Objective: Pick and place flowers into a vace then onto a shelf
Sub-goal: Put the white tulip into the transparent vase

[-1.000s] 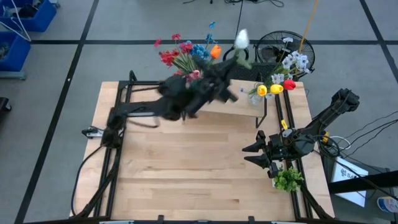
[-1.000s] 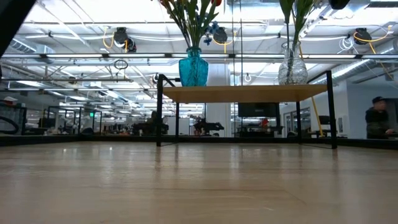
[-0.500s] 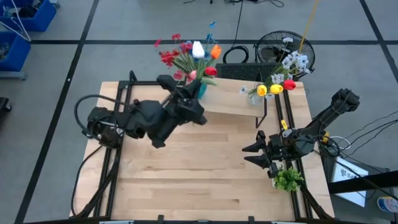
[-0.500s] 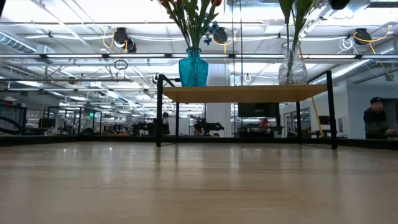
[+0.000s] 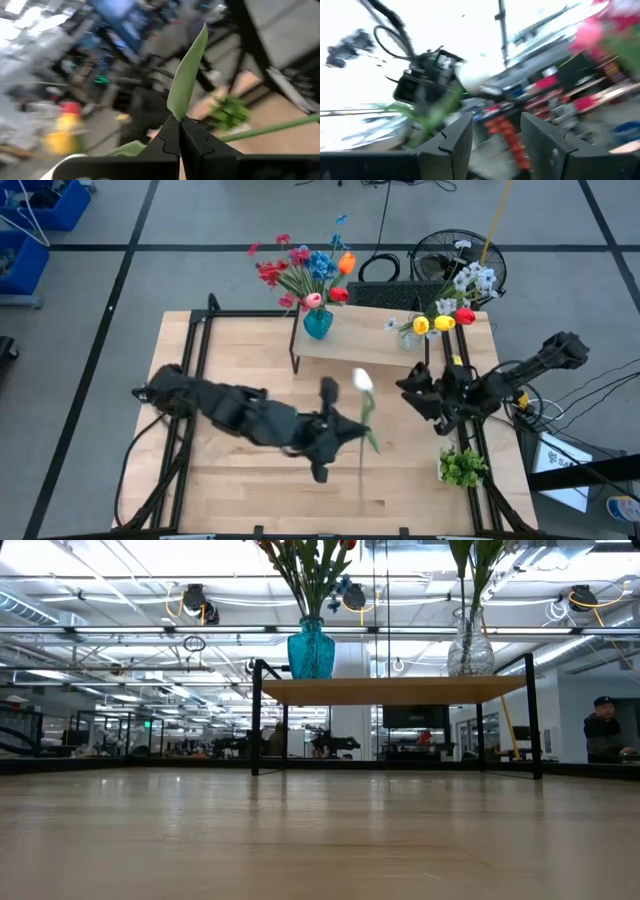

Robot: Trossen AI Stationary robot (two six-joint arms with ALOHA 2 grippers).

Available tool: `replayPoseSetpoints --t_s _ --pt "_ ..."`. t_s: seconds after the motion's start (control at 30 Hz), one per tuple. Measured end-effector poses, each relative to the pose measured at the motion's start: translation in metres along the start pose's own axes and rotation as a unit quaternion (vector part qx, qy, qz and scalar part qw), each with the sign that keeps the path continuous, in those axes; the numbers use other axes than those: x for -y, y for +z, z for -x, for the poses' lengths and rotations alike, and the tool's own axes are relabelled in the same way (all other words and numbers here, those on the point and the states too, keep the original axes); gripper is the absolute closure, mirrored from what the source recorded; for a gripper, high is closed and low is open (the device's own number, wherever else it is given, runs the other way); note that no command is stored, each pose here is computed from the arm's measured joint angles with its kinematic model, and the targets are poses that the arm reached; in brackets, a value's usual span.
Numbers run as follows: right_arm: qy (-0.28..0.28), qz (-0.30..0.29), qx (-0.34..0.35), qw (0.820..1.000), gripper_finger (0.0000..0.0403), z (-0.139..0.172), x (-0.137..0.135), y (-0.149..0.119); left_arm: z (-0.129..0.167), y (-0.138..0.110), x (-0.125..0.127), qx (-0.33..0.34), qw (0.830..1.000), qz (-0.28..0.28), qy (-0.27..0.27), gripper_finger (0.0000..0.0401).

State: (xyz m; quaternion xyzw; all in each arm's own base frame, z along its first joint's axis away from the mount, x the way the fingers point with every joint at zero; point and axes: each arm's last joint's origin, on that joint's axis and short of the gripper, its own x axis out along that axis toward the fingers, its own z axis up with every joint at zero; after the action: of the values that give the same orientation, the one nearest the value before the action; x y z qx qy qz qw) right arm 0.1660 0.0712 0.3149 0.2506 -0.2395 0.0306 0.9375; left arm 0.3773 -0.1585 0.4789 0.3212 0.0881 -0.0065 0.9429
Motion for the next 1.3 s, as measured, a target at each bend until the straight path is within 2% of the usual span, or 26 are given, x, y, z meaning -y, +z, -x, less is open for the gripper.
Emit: replayPoseSetpoints --t_s 0.07,0.23,0.3,0.37,0.53,0.67,0.8,0.9,1.13,1.3 --pt "0.018 -0.033 -0.014 0.999 0.0243 -0.003 0.003 -0.004 -0.01 -0.009 0.002 -0.003 0.999 -0.005 -0.042 0.0401" --pt "-0.012 -0.078 -0.048 0.996 0.0243 -0.01 0.012 -0.021 -0.028 -0.023 -0.006 0.059 0.986 -0.014 -0.156 0.0401" --pt "-0.02 -0.092 -0.059 0.994 0.0243 -0.012 0.014 -0.027 -0.04 -0.029 0.001 0.076 0.975 -0.003 -0.209 0.0401" --pt "-0.01 -0.098 -0.07 0.993 0.0243 -0.013 0.014 -0.031 -0.051 -0.036 0.011 0.065 0.97 0.011 -0.236 0.0401" --pt "0.063 -0.097 -0.096 0.989 0.0243 -0.013 0.008 -0.033 -0.049 -0.033 0.028 0.027 0.977 0.003 -0.213 0.0401" --pt "0.084 -0.085 -0.099 0.988 0.0243 -0.012 0.006 -0.031 -0.036 -0.021 0.035 0.023 0.984 -0.023 -0.177 0.0401" --pt "0.088 -0.078 -0.091 0.989 0.0243 -0.011 0.005 -0.027 -0.012 -0.004 0.031 0.024 0.991 -0.025 -0.13 0.0401" --pt "0.096 -0.077 -0.092 0.988 0.0243 -0.01 0.004 -0.026 -0.004 0.001 0.033 0.025 0.992 -0.038 -0.118 0.0401" --pt "0.14 -0.073 -0.06 0.986 0.0243 -0.01 0.0 -0.018 -0.014 -0.006 0.03 0.006 0.994 -0.037 -0.099 0.0401" --pt "0.157 -0.068 -0.054 0.984 0.0243 -0.01 -0.001 -0.017 -0.024 -0.015 0.022 0.007 0.993 -0.024 -0.115 0.0401"
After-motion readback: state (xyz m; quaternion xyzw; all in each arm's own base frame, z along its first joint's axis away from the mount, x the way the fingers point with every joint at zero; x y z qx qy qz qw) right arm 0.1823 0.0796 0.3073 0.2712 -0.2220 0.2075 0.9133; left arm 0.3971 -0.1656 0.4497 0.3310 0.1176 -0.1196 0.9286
